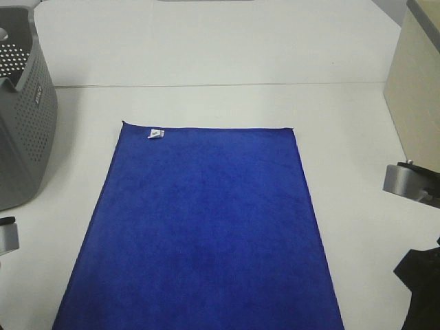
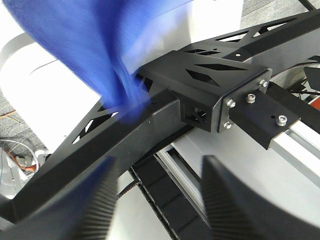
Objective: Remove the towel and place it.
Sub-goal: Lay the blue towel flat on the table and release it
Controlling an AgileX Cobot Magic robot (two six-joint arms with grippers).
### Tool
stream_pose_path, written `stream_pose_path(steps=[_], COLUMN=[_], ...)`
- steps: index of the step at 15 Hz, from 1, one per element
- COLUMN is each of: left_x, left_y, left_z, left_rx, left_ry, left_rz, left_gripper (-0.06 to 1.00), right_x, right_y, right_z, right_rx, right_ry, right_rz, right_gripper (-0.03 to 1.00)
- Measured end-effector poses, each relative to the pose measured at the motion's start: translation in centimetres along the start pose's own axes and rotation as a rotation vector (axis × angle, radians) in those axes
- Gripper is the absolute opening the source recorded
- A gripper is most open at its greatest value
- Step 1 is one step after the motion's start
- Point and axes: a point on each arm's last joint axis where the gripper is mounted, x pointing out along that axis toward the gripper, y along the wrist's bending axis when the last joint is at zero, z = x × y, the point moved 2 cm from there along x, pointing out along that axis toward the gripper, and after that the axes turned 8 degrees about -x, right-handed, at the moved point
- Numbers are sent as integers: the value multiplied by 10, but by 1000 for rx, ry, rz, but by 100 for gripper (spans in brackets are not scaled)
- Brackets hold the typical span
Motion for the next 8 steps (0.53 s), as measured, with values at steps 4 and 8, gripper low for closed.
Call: stream_pose_path(steps=[4, 8], left_x=[-2, -32], left_y=[-3, -22], left_z=[2, 23], left_rx=[-1, 82], left_ry=[-9, -125], left_rz=[-14, 6], left_gripper=[63, 64], right_x=[0, -20], right_y=[0, 3], right_z=[0, 12], right_rx=[53, 36], right_ry=[0, -65], right_rz=[0, -56], right_gripper=[57, 63])
